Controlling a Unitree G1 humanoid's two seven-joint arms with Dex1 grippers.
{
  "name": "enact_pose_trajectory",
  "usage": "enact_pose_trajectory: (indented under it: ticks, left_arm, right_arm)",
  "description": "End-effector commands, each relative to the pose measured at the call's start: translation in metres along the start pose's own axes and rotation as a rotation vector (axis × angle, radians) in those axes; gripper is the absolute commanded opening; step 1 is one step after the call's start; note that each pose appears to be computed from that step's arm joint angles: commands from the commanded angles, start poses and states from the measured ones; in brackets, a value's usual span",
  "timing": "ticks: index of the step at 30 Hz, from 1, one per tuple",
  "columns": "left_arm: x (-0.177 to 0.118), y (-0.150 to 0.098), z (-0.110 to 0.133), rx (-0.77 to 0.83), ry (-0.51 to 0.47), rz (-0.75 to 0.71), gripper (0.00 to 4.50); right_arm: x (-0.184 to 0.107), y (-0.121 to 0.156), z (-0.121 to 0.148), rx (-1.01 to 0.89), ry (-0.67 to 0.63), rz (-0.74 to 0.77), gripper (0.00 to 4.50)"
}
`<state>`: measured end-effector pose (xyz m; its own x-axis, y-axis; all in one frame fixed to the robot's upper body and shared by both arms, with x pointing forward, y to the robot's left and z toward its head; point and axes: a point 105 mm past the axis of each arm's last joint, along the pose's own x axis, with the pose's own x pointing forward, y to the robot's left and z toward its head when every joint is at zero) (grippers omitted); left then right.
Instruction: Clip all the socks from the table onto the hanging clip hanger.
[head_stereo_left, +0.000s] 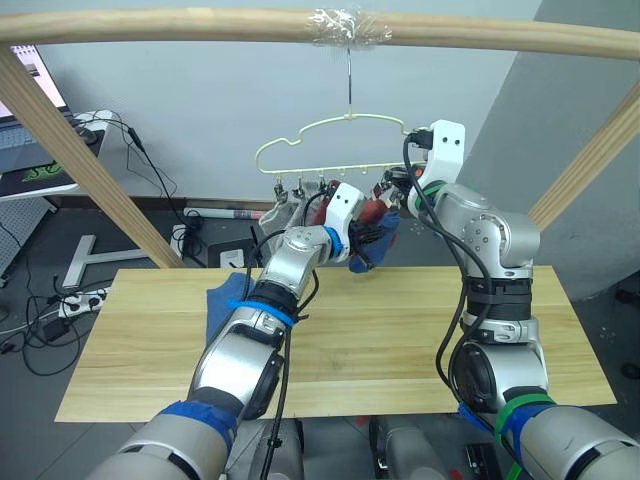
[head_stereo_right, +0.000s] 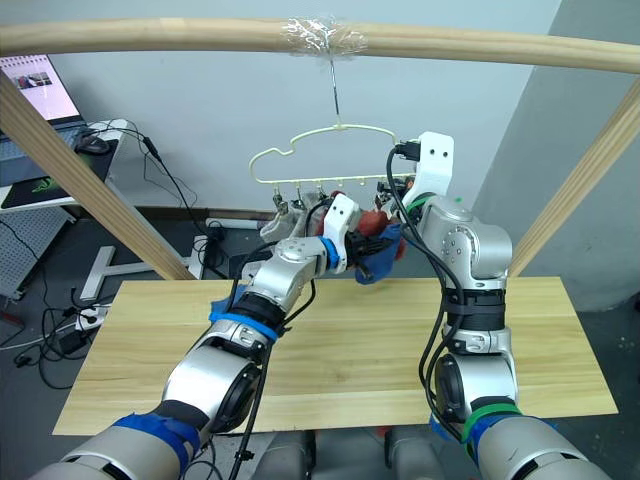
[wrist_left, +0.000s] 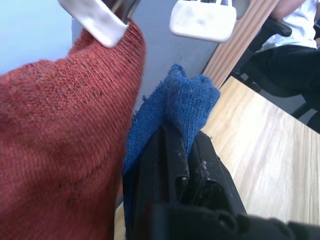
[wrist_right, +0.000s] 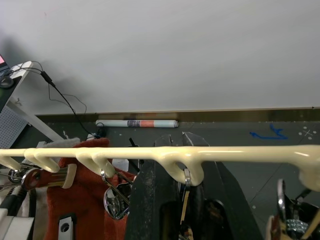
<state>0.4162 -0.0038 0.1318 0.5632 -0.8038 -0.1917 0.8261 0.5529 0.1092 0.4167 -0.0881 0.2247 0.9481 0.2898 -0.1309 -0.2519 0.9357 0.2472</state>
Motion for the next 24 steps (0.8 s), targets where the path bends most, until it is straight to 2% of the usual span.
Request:
enact_pose_trajectory:
  ticks: [1, 12, 24]
  left_arm:
    - [0.005, 0.001, 0.029, 0.032, -0.082, 0.002, 0.02]
    - [0.004, 0.006, 0.051, 0.011, -0.142, 0.008, 0.02]
    - [0.007, -0.003, 0.056, -0.017, -0.155, -0.039, 0.02]
  right_arm:
    - [-0.008, 0.013, 0.026, -0.003, -0.093, 0.046, 0.06]
    - [-0.008, 0.011, 0.024, -0.012, -0.092, 0.04, 0.06]
    - [-0.007, 0.012, 0.023, -0.016, -0.094, 0.038, 0.06]
